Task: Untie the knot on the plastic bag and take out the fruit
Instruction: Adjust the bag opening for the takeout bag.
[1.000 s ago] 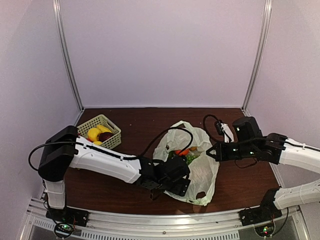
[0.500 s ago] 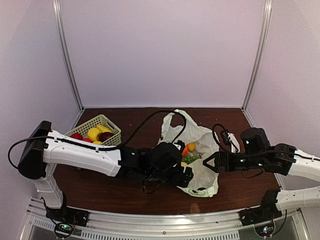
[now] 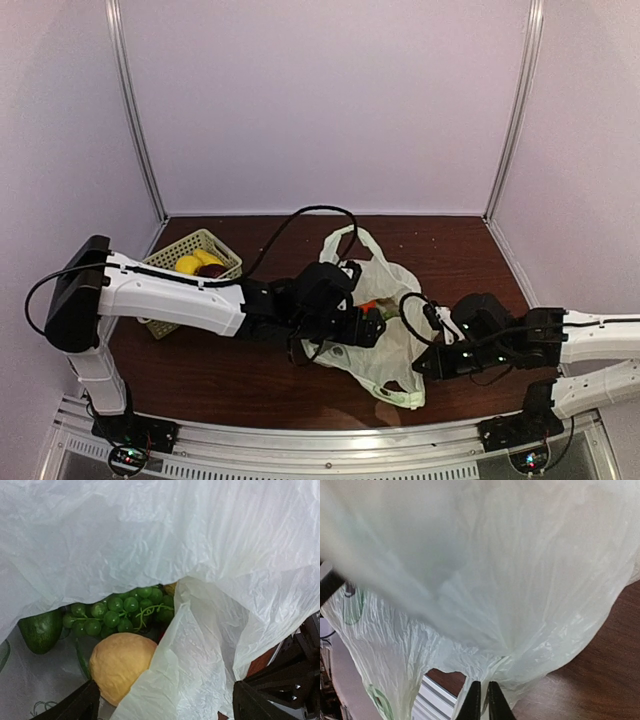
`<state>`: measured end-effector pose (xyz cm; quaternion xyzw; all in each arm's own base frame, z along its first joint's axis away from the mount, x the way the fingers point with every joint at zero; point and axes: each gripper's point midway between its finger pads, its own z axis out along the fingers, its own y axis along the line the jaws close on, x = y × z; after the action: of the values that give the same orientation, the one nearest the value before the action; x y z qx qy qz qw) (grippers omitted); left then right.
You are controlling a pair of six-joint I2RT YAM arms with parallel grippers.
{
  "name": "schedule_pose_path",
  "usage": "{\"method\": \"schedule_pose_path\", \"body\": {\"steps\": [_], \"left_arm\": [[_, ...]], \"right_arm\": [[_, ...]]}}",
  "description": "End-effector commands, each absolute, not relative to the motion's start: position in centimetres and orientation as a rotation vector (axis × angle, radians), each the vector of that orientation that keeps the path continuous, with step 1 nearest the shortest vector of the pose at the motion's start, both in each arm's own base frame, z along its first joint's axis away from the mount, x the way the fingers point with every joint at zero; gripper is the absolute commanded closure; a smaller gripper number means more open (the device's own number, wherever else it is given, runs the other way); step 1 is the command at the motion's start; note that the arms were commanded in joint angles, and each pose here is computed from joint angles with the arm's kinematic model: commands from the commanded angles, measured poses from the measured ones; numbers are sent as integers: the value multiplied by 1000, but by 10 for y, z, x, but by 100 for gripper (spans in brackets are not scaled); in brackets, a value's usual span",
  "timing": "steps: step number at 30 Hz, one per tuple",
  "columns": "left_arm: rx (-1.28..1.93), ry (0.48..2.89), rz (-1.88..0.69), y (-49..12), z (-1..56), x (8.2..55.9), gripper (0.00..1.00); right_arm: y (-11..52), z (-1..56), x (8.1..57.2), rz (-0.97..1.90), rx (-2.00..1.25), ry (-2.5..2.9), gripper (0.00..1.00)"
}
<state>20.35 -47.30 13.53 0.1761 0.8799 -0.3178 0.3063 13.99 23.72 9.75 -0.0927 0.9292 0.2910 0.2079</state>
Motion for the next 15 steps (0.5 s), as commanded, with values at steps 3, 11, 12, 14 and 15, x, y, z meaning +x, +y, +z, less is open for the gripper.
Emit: {"method": "schedule_pose_path", "body": {"steps": [3,11,12,14,15], "left_arm": [[414,2319,-869,-477,114,218,6],[362,2345,-811,-466,98,230,6],[362,2346,-823,-467,99,229,6],[364,2348,-854,-469,102,226,6],[365,2349,-863,-469,104,225,6]], "right_arm": [[198,85,115,646,-286,2710,100],[186,105,104,648,-355,2705,90],[193,120,108,686,-374,2660,86],[204,153,118,738,-393,2564,75],[208,169,122,753,-396,2521,70]]}}
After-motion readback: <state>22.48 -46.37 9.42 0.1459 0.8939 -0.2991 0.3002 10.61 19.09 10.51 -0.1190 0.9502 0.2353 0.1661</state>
